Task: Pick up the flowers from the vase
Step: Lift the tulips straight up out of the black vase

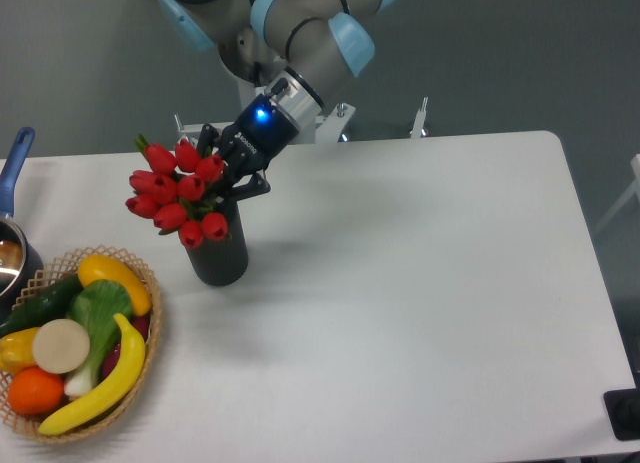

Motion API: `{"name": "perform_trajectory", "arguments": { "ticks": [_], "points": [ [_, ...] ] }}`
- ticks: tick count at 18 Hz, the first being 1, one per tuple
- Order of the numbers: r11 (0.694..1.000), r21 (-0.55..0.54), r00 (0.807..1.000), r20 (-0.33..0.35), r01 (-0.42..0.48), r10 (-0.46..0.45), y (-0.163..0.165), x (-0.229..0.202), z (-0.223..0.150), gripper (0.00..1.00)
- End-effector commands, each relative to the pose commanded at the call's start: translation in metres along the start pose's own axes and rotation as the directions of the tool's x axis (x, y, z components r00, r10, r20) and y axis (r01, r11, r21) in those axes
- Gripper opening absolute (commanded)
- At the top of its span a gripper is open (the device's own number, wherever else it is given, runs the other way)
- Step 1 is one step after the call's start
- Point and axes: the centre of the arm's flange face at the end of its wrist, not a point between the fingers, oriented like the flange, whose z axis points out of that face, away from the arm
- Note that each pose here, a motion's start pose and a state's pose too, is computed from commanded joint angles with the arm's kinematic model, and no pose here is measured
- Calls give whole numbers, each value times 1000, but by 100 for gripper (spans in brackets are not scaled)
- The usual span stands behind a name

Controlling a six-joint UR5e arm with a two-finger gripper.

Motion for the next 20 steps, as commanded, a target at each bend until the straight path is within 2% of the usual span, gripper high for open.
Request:
{"name": "perform_trajectory", "arguments": {
  "ticks": [7,13,20],
  "points": [
    [993,95,997,25,72,-75,-33,7,-22,10],
    [985,158,998,11,66,-69,-43,5,-26,11],
    [981,178,995,41,80,-89,-67,-9,-45,11]
  ]
}}
